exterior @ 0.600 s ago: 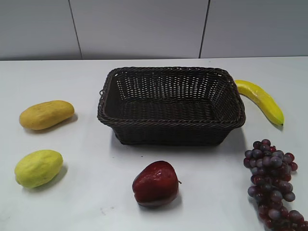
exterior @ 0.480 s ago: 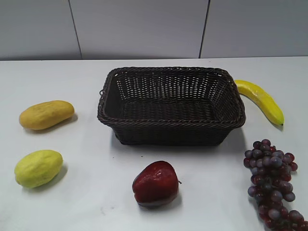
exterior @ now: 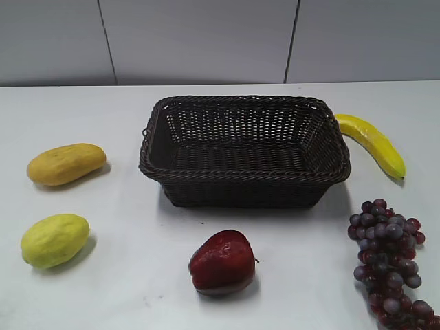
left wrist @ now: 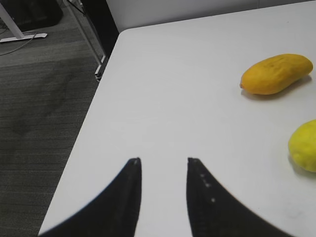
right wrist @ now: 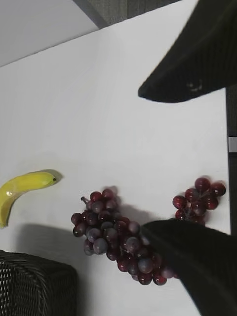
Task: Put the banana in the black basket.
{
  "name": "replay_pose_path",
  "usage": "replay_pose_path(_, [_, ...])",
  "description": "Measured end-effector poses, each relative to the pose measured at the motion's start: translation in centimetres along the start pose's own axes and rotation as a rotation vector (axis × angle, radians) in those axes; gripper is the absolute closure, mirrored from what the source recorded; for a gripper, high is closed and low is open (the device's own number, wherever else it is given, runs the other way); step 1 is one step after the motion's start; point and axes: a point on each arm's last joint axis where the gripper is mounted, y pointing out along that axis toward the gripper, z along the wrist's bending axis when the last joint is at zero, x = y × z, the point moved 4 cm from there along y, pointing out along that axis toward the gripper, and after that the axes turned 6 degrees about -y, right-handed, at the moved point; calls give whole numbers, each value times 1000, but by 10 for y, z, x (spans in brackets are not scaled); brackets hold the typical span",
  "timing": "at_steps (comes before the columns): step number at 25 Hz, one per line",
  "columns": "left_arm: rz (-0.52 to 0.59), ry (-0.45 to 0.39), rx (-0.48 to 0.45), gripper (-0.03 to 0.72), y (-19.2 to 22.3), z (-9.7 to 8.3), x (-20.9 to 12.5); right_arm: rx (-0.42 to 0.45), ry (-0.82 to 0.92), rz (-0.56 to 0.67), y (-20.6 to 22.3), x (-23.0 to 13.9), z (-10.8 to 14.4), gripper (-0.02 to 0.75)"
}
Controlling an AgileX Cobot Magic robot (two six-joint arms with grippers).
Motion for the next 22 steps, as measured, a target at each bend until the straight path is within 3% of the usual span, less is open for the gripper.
replay_pose_path(10, [0,0,0,456,0,0,0,96,61,191,63,52,6,176])
replay_pose_path(15, [0,0,0,456,0,0,0,102,73,202,99,91,4,176])
replay_pose_path(22, [0,0,0,456,0,0,0,124,-30,279,166,137,1,176])
